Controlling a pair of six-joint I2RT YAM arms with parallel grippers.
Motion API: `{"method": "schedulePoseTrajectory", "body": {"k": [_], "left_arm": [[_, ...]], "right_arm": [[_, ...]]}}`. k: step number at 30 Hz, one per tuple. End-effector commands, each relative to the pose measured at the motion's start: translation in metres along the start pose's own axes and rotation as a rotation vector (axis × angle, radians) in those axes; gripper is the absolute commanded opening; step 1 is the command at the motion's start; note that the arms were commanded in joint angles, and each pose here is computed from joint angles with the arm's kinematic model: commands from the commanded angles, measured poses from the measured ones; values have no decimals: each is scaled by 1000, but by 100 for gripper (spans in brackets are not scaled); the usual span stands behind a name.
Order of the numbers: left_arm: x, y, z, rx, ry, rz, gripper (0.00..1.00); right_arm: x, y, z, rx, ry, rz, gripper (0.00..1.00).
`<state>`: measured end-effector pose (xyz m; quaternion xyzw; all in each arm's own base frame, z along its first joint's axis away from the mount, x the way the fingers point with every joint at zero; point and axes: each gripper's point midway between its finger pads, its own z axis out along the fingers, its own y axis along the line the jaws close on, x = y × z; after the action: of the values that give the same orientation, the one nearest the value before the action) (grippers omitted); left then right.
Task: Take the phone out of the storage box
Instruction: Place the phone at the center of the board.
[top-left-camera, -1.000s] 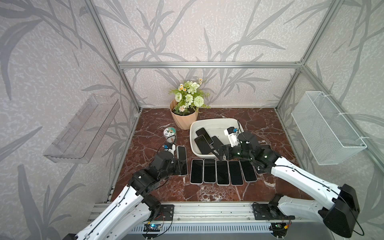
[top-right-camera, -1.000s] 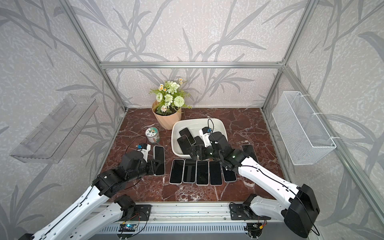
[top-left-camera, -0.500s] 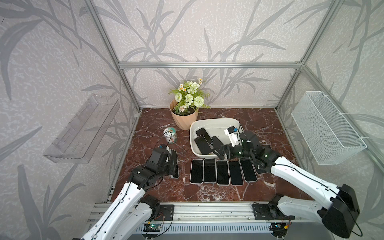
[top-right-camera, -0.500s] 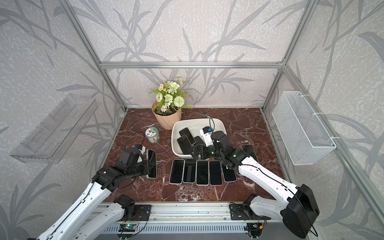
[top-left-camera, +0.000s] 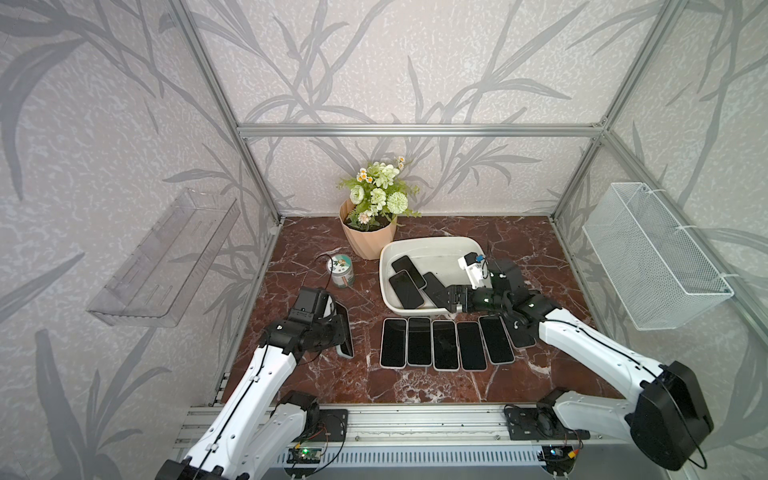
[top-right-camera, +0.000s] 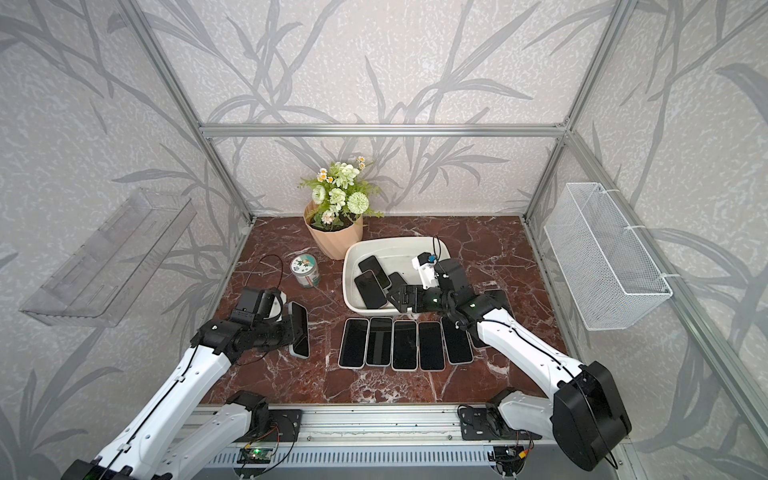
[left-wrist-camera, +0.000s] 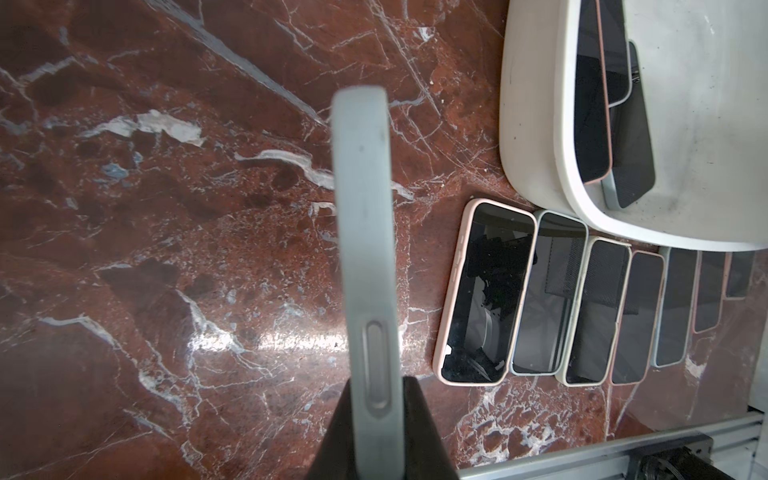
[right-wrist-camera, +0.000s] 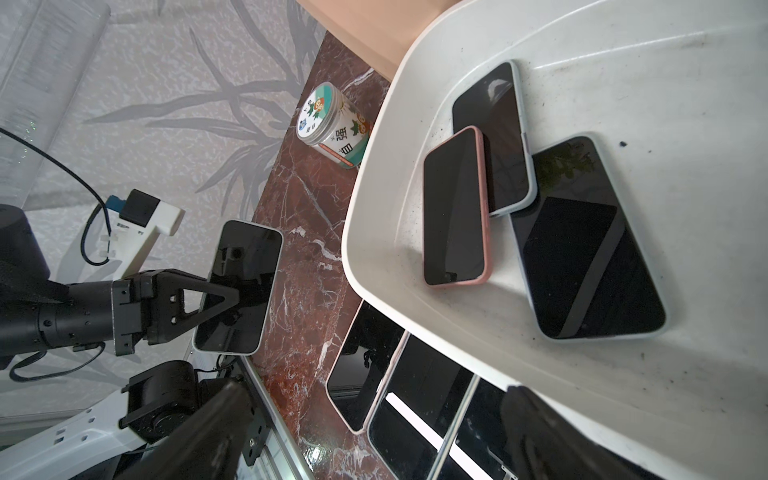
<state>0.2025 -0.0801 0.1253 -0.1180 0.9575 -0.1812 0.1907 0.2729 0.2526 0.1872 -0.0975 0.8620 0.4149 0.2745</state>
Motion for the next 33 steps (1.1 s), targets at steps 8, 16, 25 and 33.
{"method": "schedulePoseTrajectory", "body": {"k": [8,16,25,33], "left_arm": [[-19,-17,25,208,128,-49,0],[-20,-27,52,301,180,-9,0],[-6,-24,72,261,234,8,1],[15,-25,96,213,276,23,2]], "right_arm": [[-11,24,-11,-103,-43,44,99],[-17,26,-15,-90,-62,56,99],[-23,30,-20,-80,-81,65,99],[-20,32,-33,-65,-101,66,99]]}}
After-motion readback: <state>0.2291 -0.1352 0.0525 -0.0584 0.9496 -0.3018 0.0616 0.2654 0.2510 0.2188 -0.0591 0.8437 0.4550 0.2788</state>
